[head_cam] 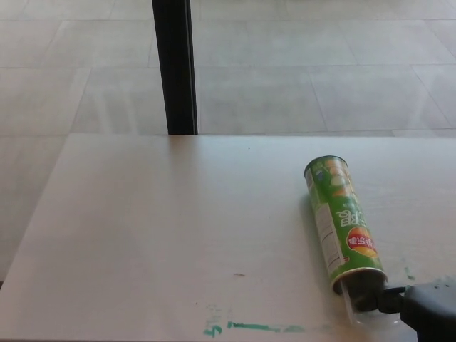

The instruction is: Use the finger on the right hand of the robot to pull out the chips tray kept inside a container in the middle of the desk

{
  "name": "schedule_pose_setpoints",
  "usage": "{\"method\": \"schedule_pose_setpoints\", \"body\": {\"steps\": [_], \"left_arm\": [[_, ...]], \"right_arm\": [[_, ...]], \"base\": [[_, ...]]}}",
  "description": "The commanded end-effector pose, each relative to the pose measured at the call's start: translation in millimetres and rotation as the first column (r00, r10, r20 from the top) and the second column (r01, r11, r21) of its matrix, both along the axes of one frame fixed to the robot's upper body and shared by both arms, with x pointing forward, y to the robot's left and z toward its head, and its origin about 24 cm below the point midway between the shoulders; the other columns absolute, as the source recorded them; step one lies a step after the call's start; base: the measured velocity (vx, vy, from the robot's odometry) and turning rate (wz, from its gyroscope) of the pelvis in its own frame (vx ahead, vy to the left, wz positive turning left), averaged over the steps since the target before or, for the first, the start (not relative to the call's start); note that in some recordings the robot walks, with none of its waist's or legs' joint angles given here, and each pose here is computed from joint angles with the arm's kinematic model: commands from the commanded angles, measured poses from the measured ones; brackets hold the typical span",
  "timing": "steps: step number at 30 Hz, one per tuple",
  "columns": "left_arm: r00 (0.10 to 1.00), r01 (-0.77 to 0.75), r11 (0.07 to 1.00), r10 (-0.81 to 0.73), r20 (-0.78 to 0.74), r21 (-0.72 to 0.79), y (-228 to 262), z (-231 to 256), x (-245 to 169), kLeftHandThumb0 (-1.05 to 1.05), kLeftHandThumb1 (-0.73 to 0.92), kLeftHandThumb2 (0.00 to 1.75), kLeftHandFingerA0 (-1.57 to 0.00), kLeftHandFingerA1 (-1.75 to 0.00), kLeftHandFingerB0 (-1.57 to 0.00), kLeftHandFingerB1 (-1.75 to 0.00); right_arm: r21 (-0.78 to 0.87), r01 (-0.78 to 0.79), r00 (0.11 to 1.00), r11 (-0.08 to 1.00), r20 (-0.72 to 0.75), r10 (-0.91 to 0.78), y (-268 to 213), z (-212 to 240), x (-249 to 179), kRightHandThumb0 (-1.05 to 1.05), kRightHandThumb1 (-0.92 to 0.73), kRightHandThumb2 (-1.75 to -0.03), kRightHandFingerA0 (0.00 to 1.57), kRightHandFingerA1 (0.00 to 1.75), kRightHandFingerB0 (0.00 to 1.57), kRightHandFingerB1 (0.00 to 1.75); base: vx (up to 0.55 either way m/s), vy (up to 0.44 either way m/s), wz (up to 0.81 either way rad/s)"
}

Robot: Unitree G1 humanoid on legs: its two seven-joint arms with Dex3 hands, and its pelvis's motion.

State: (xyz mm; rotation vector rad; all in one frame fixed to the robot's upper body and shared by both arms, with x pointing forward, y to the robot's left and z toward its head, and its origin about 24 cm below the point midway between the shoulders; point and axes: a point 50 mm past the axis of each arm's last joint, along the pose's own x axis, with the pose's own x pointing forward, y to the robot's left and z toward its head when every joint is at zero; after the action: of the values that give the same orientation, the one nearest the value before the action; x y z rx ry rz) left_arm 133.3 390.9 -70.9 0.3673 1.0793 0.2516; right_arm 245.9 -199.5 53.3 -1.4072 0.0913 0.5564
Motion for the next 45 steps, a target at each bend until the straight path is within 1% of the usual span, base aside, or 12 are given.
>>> {"method": "schedule_pose_setpoints", "body": {"steps": [1,5,11,13,14,21,22,27,28,32,40,45], "left_arm": [[1.0,-0.006,1.0,0.006,-0.008,0.024,9,6,-2,-0.49,0.74,0.62,-0.59,-0.67,-0.56,-0.54],[1.0,-0.004,1.0,0.005,-0.015,0.031,7,4,-3,-0.49,0.74,0.62,-0.61,-0.66,-0.57,-0.53],[1.0,-0.013,1.0,0.013,0.003,0.022,8,7,1,-0.49,0.73,0.62,-0.58,-0.65,-0.57,-0.54],[1.0,-0.013,1.0,0.013,0.003,0.022,8,7,1,-0.49,0.74,0.62,-0.59,-0.65,-0.57,-0.54],[1.0,-0.014,1.0,0.014,0.0,0.024,8,7,1,-0.5,0.73,0.62,-0.6,-0.66,-0.57,-0.54],[1.0,-0.023,0.999,0.023,-0.002,0.024,9,7,0,-0.47,0.74,0.62,-0.58,-0.65,-0.57,-0.56],[1.0,-0.031,0.999,0.031,-0.003,0.024,9,7,0,-0.47,0.74,0.62,-0.6,-0.66,-0.57,-0.55],[1.0,-0.028,0.999,0.029,-0.009,0.026,9,6,-3,-0.47,0.74,0.62,-0.59,-0.65,-0.55,-0.53],[1.0,-0.021,0.999,0.021,-0.009,0.03,10,6,-3,-0.48,0.73,0.62,-0.6,-0.65,-0.56,-0.54],[1.0,-0.018,0.999,0.019,-0.01,0.03,10,7,-3,-0.48,0.74,0.62,-0.59,-0.65,-0.55,-0.54],[1.0,-0.03,1.0,0.03,0.004,0.007,10,8,0,-0.47,0.75,0.62,-0.56,-0.64,-0.54,-0.55],[1.0,-0.019,0.999,0.018,0.017,0.026,11,10,2,-0.49,0.72,0.61,-0.61,-0.68,-0.63,-0.62]], "right_arm": [[-0.061,0.017,1.0,0.998,-0.004,-0.018,-1,-10,0,-0.14,-0.48,-0.54,0.98,0.91,0.36,0.41],[-0.099,0.001,1.0,0.995,-0.026,-0.004,0,-20,-4,-0.19,-0.51,-0.56,0.96,1.04,0.38,0.41],[-0.123,-0.022,1.0,0.992,-0.024,0.019,-2,-22,-7,-0.16,-0.52,-0.55,0.95,1.1,0.39,0.42],[-0.123,-0.023,0.999,0.992,-0.026,0.02,-3,-22,-8,-0.22,-0.46,-0.63,0.97,1.1,0.37,0.47],[-0.124,-0.024,0.999,0.992,-0.026,0.021,-3,-22,-9,-0.17,-0.52,-0.55,0.95,1.08,0.4,0.42],[-0.118,-0.045,0.998,0.992,-0.051,0.039,-10,-19,-22,-0.22,-0.45,-0.63,0.97,1.09,0.41,0.48],[-0.141,-0.054,0.997,0.988,-0.062,0.046,-11,-19,-26,-0.17,-0.51,-0.55,0.94,1.11,0.44,0.43],[-0.133,-0.062,0.995,0.989,-0.089,0.05,-13,-21,-37,-0.16,-0.51,-0.55,0.97,1.07,0.45,0.43],[-0.125,-0.065,0.995,0.99,-0.089,0.054,-14,-22,-40,-0.22,-0.45,-0.63,0.98,1.09,0.43,0.48],[-0.126,-0.065,0.992,0.99,-0.118,0.051,-15,-26,-47,-0.22,-0.47,-0.63,0.95,1.17,0.43,0.49],[-0.086,-0.033,0.987,0.996,-0.162,0.019,-16,-41,-61,-0.14,-0.52,-0.55,0.91,1.16,0.45,0.45],[-0.103,-0.04,0.982,0.994,-0.188,0.02,-11,-45,-69,-0.15,-0.53,-0.56,0.91,1.15,0.44,0.43]], "base": [[0.0,0.0,0.0],[0.0,0.0,0.0],[0.0,0.0,0.0],[0.0,0.0,0.0],[0.0,0.0,0.0],[0.0,0.0,0.0],[0.0,0.0,0.0],[0.0,0.0,0.0],[0.0,0.0,0.0],[0.0,0.0,0.0],[0.0,0.0,0.0],[0.0,0.0,0.0]]}}
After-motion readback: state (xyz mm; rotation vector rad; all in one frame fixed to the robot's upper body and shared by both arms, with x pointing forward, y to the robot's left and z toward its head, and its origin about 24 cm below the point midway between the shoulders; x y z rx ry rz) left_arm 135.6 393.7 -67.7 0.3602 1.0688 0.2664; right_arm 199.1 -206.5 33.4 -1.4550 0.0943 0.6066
